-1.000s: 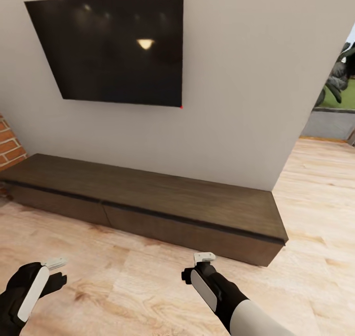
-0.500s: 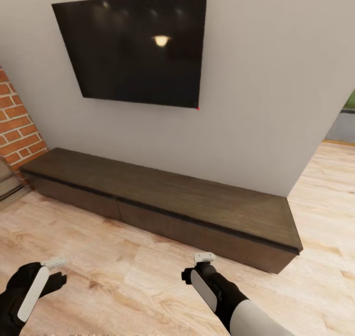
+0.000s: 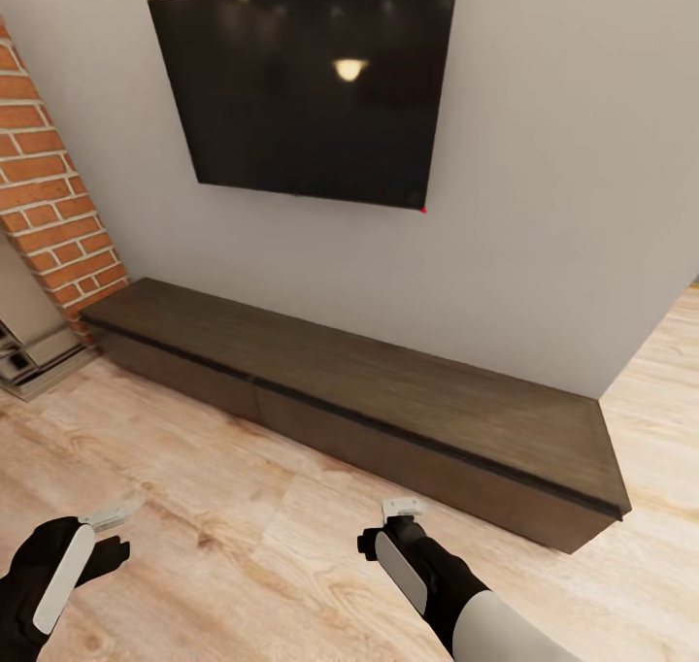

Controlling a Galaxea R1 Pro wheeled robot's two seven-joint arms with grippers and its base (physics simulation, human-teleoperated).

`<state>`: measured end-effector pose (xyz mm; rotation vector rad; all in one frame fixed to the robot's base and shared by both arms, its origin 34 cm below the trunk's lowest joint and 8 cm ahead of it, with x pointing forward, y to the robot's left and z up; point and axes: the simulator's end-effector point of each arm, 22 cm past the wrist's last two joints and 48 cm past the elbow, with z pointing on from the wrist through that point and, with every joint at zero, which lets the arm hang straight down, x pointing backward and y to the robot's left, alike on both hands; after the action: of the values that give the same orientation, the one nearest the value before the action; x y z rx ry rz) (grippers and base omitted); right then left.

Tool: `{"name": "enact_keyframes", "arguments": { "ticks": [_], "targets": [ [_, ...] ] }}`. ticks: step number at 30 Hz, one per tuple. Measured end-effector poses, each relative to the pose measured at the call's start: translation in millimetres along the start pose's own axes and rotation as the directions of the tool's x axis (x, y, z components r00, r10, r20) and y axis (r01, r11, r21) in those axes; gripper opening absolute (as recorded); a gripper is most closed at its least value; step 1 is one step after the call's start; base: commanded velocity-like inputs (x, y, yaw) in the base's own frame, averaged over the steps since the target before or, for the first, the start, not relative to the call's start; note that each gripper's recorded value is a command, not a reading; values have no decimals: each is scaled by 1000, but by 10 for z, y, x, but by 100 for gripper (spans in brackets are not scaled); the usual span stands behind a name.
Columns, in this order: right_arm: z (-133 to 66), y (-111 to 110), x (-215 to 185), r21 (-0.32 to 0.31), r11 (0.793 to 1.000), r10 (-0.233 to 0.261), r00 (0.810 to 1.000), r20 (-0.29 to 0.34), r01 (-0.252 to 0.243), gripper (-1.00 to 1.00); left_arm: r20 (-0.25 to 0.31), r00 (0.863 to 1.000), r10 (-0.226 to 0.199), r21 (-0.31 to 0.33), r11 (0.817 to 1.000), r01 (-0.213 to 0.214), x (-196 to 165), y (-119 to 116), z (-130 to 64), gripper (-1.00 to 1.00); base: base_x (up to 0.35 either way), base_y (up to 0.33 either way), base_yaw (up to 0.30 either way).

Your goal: Place each of the two pumpkins and all three candles from the living room inside a cabinet in the living room (use any cabinet), then make sure every cabinet is closed, and position the cauldron so it is next to a table in the living room.

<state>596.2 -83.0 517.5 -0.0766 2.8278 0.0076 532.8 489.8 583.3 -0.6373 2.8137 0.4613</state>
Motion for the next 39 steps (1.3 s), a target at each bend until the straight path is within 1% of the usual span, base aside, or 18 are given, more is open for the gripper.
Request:
{"name": "enact_keyframes", "arguments": {
  "ticks": [6,8,12,15,18,22,24,26,28,29,31,33,35,37,39],
  "targets": [
    [28,1,29,0,1000,0,1000,-7,0,100,-6,1000,0,-2,1000,0,22,-6,27,100,0,0,181],
    [38,2,39,-1,1000,0,1000,-10,0,100,-2,1000,-2,4,1000,2,28,-51,37,100,0,0,181],
    [56,2,58,-1,1000,0,1000,-14,0,100,24,999,-25,43,999,24,68,-324,64,100,0,0,181],
    [70,2,72,0,1000,0,1000,-18,0,100,36,999,-34,57,998,32,86,-436,77,100,0,0,181],
    [84,3,89,-1,1000,-1,1000,-22,1,100,24,999,-23,89,996,21,197,-698,70,100,0,0,181],
    [102,5,111,0,1000,-3,1000,-27,3,100,13,1000,-16,105,994,14,268,-826,76,100,0,0,181],
    [111,-4,125,4,1000,-3,1000,-31,3,100,-5,1000,-5,113,994,5,361,-908,106,100,0,0,181],
    [121,-23,135,13,1000,-2,999,-33,2,100,-46,999,11,116,993,-6,598,-1030,211,100,0,0,183],
    [138,-45,161,20,1000,0,999,-38,0,100,-80,997,23,108,994,-14,883,-1127,360,100,0,0,202],
    [148,-58,174,24,1000,1,999,-42,0,100,-88,996,30,98,995,-21,1065,-1168,469,100,0,0,224],
    [159,-67,187,27,1000,2,999,-42,-1,100,-92,995,40,75,997,-33,1327,-1174,625,100,0,0,235],
    [179,-70,237,29,1000,9,999,-41,-8,100,-97,994,43,44,998,-39,1579,-1110,763,100,0,0,242],
    [221,-75,402,32,999,24,999,-47,-22,100,-96,995,36,16,999,-35,1766,-1024,863,100,0,0,245],
    [264,-86,566,38,998,43,998,-43,-41,100,-81,996,25,-7,1000,-25,1879,-946,931,100,0,0,247],
    [318,-129,742,51,997,65,997,-39,-63,100,-55,998,6,-33,999,-7,1975,-852,994,100,0,0,247]
  ]
}}
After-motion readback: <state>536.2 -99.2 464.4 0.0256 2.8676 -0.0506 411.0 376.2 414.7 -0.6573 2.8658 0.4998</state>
